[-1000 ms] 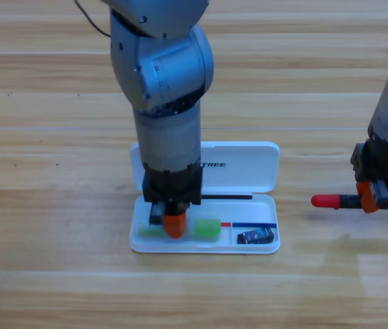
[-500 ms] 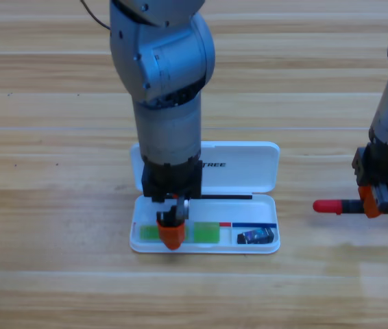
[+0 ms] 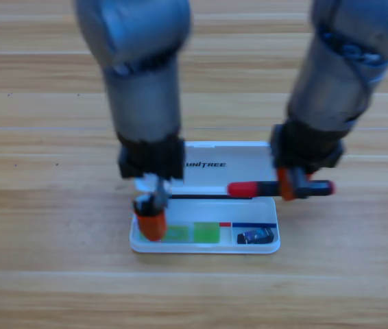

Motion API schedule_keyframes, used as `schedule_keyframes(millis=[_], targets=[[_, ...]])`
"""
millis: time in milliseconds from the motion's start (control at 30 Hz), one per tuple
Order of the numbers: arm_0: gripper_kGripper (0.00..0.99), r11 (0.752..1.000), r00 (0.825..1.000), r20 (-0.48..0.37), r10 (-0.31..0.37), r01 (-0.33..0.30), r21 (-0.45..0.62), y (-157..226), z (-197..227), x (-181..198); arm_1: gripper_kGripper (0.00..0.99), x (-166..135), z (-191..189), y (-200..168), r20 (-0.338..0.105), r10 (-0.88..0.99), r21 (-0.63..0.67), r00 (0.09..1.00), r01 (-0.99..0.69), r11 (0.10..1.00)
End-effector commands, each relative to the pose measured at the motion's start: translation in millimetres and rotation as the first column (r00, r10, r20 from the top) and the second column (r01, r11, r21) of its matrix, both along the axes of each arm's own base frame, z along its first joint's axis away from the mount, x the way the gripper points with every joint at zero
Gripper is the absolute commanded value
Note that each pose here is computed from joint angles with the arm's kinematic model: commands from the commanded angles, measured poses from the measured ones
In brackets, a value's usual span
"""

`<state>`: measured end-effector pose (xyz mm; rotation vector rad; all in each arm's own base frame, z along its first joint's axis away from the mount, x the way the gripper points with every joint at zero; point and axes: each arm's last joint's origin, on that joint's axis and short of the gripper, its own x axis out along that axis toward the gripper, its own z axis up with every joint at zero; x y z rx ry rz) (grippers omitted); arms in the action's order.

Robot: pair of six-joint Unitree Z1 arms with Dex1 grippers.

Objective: Clean up eraser and pencils

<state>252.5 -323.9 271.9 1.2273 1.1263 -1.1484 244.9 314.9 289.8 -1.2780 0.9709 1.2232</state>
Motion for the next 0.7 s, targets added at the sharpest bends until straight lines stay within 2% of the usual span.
schedule_keyframes(millis=[33,367,700], targets=[[0.99,0.996,0.997,0.073,0.013,-0.007,-0.085,40,72,-24,0.0,3,-53,48,-0.06,0.04,-0.097,0.997,-0.046,0.994],[0.99,0.98,0.982,0.169,0.082,-0.049,-0.192,123,139,-32,0.0,25,-76,84,-0.036,0.04,-0.095,0.999,-0.044,0.994],[0.99,0.966,0.977,0.167,0.136,-0.094,-0.239,169,149,-26,0.0,34,-92,97,-0.029,0.039,-0.106,0.999,-0.042,0.993]])
